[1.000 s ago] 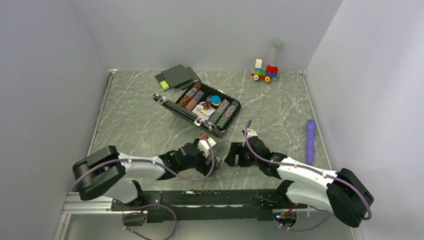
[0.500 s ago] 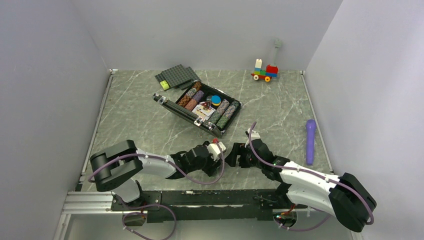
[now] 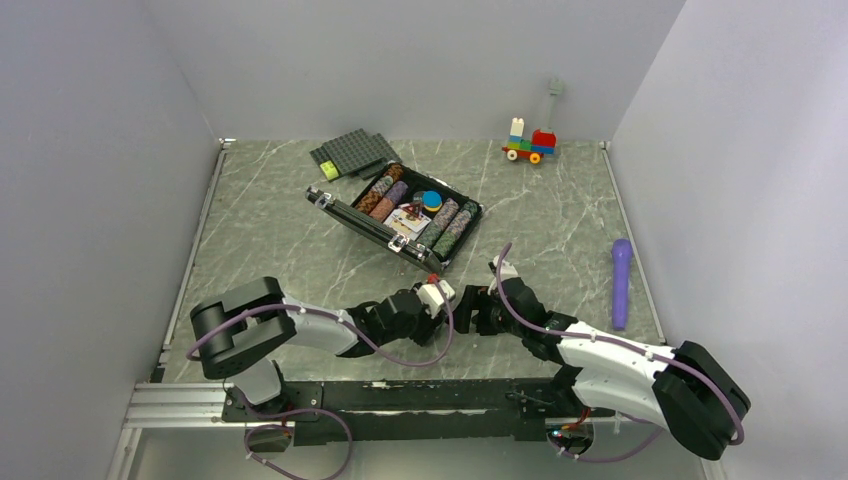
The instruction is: Pack up texas hold em set
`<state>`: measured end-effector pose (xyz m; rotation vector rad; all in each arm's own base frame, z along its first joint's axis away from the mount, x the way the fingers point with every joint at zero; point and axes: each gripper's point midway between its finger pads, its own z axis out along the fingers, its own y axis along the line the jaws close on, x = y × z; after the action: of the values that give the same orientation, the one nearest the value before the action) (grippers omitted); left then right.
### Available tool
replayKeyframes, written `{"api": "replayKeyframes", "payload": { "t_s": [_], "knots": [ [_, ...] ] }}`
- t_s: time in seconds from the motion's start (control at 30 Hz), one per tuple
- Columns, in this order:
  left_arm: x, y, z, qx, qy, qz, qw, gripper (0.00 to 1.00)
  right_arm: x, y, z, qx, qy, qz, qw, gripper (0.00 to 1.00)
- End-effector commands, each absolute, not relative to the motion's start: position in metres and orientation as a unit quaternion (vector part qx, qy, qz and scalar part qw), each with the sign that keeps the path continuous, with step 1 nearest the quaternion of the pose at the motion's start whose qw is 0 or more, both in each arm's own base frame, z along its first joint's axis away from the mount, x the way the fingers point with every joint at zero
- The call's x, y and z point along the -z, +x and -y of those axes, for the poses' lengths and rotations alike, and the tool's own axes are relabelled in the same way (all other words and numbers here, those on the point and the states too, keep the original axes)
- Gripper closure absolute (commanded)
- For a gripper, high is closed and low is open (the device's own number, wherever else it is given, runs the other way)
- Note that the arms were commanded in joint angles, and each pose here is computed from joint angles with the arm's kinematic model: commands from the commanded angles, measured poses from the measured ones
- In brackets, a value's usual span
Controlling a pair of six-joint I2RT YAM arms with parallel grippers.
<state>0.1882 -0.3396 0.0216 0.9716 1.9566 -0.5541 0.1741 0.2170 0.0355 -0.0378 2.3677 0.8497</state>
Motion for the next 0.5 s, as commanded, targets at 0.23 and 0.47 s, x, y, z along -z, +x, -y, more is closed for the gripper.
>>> {"api": "replayKeyframes", "payload": {
  "t_s": [0.23,0.47],
  "knots": [
    [0.011,0.177,0.320,0.196,0.384,-0.816,0.385,0.58,-0.026,0.169,-0.221,-0.334,-0.009,-0.898,0.287,0.20],
    [0.008,0.171,0.324,0.235,0.351,-0.819,0.388,0.61,-0.020,0.170,-0.224,-0.346,0.032,-0.898,0.271,0.23]
  ]
}}
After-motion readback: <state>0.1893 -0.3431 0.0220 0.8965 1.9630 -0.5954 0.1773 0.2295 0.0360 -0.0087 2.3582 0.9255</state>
